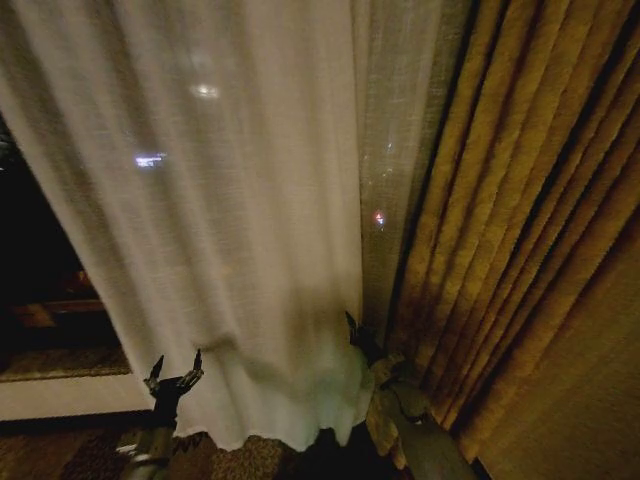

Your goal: Open the curtains by pulling them apart, changing their state from closed to fully open.

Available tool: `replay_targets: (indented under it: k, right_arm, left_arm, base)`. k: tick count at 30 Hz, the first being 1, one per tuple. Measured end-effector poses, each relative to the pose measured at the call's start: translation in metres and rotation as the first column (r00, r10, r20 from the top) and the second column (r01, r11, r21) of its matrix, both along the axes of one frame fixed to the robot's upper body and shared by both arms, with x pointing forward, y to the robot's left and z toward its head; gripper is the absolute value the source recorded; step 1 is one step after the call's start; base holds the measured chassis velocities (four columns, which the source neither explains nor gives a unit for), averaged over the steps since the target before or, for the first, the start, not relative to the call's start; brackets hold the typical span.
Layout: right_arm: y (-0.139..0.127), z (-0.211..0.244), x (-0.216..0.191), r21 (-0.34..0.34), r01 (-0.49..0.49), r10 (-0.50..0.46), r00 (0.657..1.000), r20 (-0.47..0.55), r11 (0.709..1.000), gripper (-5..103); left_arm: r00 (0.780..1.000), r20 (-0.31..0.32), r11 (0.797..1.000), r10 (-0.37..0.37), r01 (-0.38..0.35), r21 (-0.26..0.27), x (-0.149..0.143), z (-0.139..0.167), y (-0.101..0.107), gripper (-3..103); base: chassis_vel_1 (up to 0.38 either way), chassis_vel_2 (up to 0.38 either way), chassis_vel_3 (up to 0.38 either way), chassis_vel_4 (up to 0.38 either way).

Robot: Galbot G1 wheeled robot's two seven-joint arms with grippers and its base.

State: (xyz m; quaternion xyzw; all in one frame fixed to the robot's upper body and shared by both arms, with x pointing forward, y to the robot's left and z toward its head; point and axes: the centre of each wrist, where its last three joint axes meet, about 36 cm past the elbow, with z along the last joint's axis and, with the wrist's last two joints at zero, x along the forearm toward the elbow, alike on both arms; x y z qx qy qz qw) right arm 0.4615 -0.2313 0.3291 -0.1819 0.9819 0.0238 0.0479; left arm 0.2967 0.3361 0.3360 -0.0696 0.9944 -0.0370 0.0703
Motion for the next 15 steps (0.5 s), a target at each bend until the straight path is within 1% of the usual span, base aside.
replay_targets:
  k: [3, 5, 7, 8, 11, 12, 15]
  right_arm:
    - [0.001, 0.0, 0.003, -0.01, 0.009, -0.009, 1.0, -0.021, 1.0, 0]
    - [-0.002, 0.001, 0.008, -0.023, 0.024, -0.025, 0.998, -0.053, 0.999, 0]
    - [-0.006, 0.0, 0.012, -0.03, 0.036, -0.038, 0.997, -0.062, 0.999, 0]
    - [-0.011, -0.001, 0.015, -0.033, 0.051, -0.053, 0.996, -0.067, 0.998, 0]
    - [-0.033, -0.003, 0.027, -0.045, 0.151, -0.154, 0.985, -0.079, 0.988, 0]
    - [-0.033, -0.003, 0.027, -0.045, 0.151, -0.154, 0.985, -0.079, 0.988, 0]
    - [-0.059, -0.003, 0.034, -0.049, 0.232, -0.235, 0.968, -0.084, 0.972, 0]
  left_arm:
    - [1.0, 0.0, 1.0, 0.0, 0.0, 0.0, 0.0, 0.0, 0.0, 100]
    - [1.0, 0.0, 1.0, 0.0, 0.0, 0.0, 0.0, 0.0, 0.0, 100]
    - [1.0, 0.0, 1.0, 0.0, 0.0, 0.0, 0.0, 0.0, 0.0, 100]
    - [1.0, 0.0, 1.0, 0.0, 0.0, 0.0, 0.0, 0.0, 0.0, 100]
    - [1.0, 0.0, 1.0, 0.0, 0.0, 0.0, 0.0, 0.0, 0.0, 100]
    - [1.0, 0.0, 1.0, 0.0, 0.0, 0.0, 0.0, 0.0, 0.0, 100]
    - [1.0, 0.0, 1.0, 0.0, 0.0, 0.0, 0.0, 0.0, 0.0, 100]
  base:
    - [0.057, 0.062, -0.058, -0.016]
    - [0.026, 0.024, -0.01, -0.019]
    - [0.0, 0.0, 0.0, 0.0]
    - [0.0, 0.0, 0.0, 0.0]
    - [0.0, 0.0, 0.0, 0.0]
    - [0.0, 0.0, 0.0, 0.0]
    - [0.0, 0.0, 0.0, 0.0]
